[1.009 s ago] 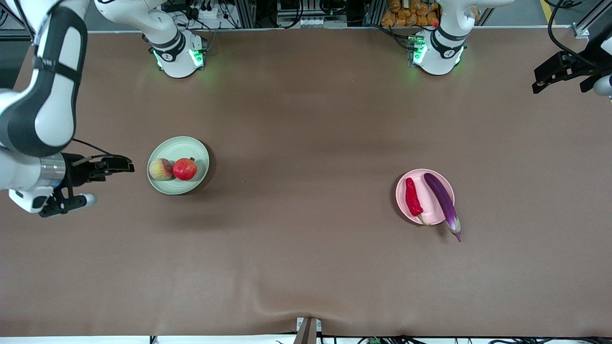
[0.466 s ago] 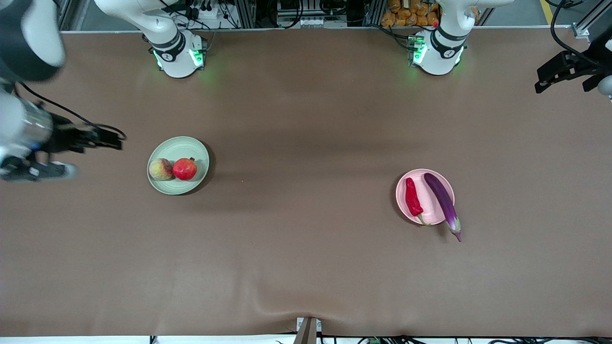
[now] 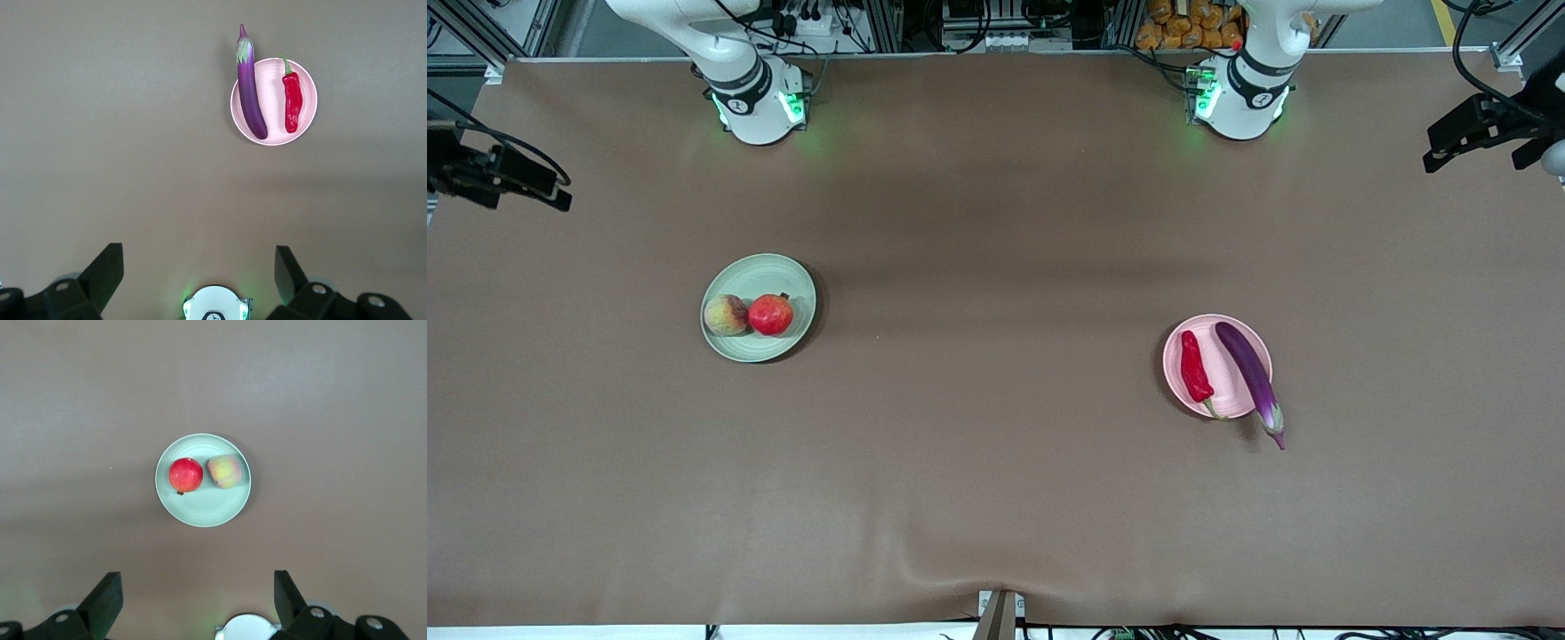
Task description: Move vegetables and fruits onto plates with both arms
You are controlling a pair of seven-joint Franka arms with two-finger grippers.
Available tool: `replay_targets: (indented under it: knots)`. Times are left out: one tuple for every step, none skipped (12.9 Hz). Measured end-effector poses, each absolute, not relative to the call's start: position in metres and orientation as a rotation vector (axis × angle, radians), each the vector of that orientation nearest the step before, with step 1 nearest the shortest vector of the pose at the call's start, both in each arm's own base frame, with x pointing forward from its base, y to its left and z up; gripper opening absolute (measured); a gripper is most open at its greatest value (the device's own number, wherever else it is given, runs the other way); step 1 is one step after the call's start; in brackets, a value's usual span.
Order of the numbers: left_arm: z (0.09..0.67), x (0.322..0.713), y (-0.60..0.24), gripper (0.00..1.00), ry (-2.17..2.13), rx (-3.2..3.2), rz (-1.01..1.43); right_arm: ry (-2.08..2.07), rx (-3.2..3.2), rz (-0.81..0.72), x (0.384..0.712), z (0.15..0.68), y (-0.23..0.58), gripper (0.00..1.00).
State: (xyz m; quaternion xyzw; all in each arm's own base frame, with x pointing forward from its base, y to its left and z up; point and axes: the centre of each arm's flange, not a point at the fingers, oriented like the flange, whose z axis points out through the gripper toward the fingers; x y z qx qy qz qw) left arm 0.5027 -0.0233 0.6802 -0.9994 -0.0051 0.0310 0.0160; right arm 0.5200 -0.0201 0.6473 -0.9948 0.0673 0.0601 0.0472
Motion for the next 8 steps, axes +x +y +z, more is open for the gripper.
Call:
replay_targets:
  knots:
    - [0.6802,0.5027,-0.0232,1.00,-0.017,-3.108,0.096,0.236,-3.036,0.197,0.5188,0.6461,-0.0192,1.00]
    - [0.6802,0.5027,-0.0231,1.00,-0.017,-3.108,0.096,0.247,-3.045,0.200,0.5189,0.6454,-0.0190,1.00]
    - [0.6802,0.5027,-0.0230,1.00,-0.017,-3.108,0.096,0.251,-3.062,0.198,0.5188,0.6457,-0.0191,1.00]
    - [0.6802,0.5027,-0.0230,1.00,-0.017,-3.108,0.096,0.253,-3.073,0.195,0.5188,0.6465,-0.0194,1.00]
    - [0.6802,0.5027,-0.0230,1.00,-0.018,-3.108,0.096,0.253,-3.077,0.193,0.5188,0.6470,-0.0195,1.00]
    - [0.6802,0.5027,-0.0230,1.00,-0.021,-3.108,0.096,0.253,-3.079,0.193,0.5188,0.6472,-0.0194,1.00]
    - [0.6802,0.5027,-0.0230,1.00,-0.032,-3.108,0.096,0.251,-3.080,0.191,0.5188,0.6477,-0.0189,1.00]
    - [0.6802,0.5027,-0.0230,1.00,-0.051,-3.107,0.096,0.250,-3.082,0.187,0.5188,0.6488,-0.0183,1.00]
